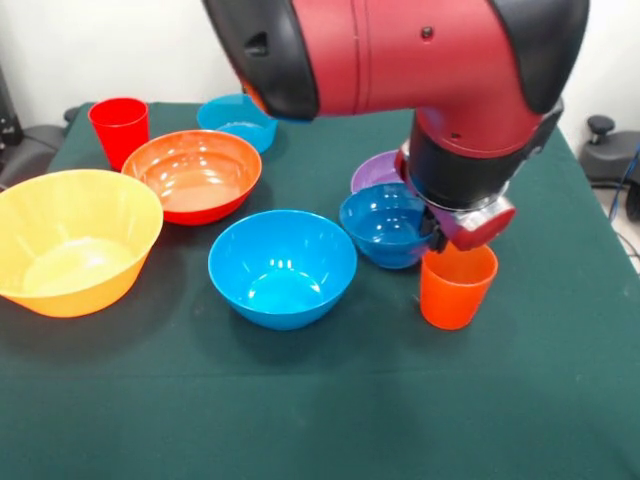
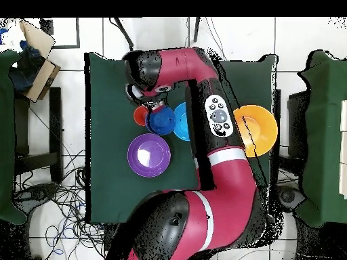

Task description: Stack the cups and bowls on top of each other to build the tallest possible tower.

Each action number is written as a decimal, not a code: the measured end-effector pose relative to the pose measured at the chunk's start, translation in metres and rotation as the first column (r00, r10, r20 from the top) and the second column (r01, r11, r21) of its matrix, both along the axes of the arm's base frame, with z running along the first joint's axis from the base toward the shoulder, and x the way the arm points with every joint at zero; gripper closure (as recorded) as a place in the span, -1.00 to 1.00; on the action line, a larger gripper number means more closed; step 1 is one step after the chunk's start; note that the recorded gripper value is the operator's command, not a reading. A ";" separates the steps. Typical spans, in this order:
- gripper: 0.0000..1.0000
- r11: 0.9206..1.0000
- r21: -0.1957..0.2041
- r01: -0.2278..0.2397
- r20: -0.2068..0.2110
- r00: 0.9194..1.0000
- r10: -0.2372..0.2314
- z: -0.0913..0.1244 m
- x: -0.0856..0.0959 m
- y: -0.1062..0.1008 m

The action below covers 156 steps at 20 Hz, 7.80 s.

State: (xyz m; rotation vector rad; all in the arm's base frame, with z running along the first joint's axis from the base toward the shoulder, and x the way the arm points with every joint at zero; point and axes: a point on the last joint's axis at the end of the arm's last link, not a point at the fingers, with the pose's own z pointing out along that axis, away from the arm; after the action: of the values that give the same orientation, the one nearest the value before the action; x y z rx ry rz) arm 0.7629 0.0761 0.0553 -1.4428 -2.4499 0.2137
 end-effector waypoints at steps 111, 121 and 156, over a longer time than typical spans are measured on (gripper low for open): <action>1.00 0.987 -0.013 0.162 -0.097 0.982 -0.162 -0.005 0.024 0.030; 1.00 0.985 0.029 0.169 -0.078 0.983 -0.167 -0.004 0.026 0.047; -1.00 0.984 -0.049 0.173 -0.073 0.982 -0.176 -0.009 0.010 0.033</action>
State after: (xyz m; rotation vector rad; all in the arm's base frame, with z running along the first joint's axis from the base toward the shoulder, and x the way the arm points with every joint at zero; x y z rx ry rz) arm 0.7725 0.1092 0.0459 -1.6259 -2.2560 0.2792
